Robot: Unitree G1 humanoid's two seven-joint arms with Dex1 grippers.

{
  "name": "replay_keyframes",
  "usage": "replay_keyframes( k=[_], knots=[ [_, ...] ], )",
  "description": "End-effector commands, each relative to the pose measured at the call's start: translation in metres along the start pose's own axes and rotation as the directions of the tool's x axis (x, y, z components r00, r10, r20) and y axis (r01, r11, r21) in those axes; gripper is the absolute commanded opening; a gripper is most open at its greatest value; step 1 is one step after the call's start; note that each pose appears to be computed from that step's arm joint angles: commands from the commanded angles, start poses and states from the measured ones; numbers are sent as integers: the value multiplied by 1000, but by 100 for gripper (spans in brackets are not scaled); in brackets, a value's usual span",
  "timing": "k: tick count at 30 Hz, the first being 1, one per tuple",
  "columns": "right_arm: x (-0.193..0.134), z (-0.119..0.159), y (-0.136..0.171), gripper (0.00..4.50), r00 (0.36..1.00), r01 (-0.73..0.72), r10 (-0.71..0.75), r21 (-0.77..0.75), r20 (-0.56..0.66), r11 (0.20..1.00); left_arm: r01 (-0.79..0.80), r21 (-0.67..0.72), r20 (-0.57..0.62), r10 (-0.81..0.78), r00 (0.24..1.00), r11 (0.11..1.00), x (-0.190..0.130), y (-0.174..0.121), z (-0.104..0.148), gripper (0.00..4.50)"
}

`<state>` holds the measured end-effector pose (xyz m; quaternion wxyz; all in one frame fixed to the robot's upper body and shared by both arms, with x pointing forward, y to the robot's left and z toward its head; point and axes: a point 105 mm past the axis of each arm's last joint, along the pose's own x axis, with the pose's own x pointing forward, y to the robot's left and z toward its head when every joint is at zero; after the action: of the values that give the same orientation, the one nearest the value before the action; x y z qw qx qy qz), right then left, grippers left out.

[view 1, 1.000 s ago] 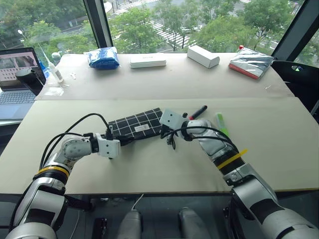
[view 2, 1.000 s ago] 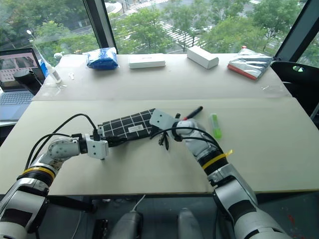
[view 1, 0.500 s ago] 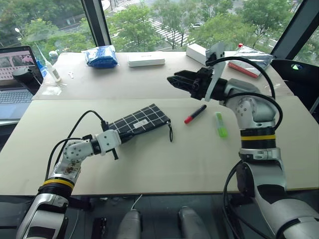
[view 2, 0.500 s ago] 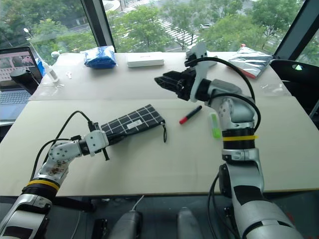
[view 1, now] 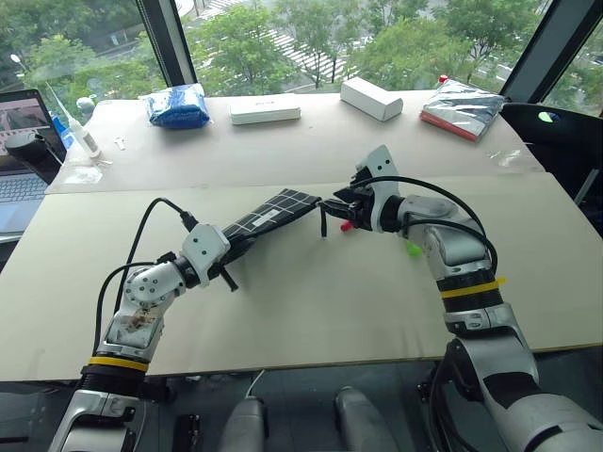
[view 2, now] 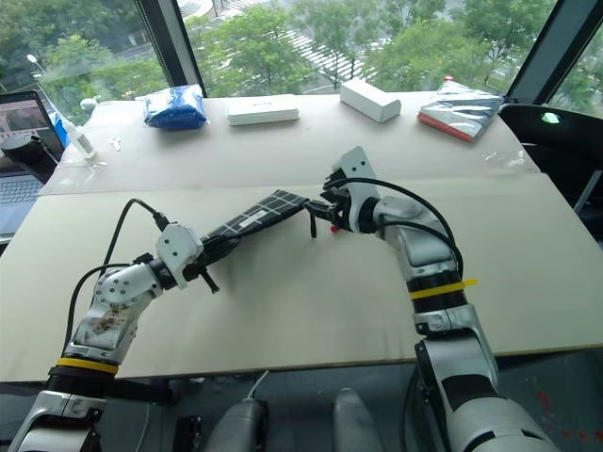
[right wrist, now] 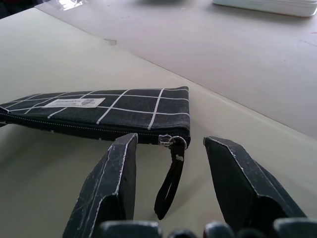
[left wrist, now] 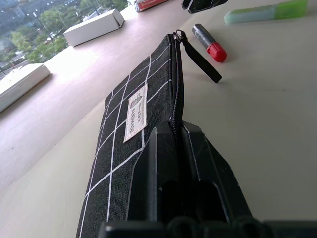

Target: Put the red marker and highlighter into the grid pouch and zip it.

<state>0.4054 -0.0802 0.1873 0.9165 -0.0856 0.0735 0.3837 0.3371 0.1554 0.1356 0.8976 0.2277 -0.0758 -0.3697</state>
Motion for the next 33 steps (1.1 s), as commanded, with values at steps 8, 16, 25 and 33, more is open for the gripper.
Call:
replay_keyframes(
  k=[8, 16, 25, 33],
  knots=[
    [18, -6, 8, 242, 1000, 2, -2, -22, -9, 1000, -59, -14, 58, 60, 997, 998, 2, 11, 20, 0],
    [37, -20, 5, 242, 996, 28, -39, -138, -75, 990, -44, -21, 71, 45, 996, 999, 6, 6, 25, 0],
    [49, -8, 8, 161, 1000, 1, -5, -142, -28, 990, -45, -29, 69, 47, 997, 999, 5, 3, 25, 0],
    [43, -11, 28, 4, 993, -121, 117, -176, -34, 977, -52, -35, 62, 54, 997, 998, 4, 3, 22, 0]
  ],
)
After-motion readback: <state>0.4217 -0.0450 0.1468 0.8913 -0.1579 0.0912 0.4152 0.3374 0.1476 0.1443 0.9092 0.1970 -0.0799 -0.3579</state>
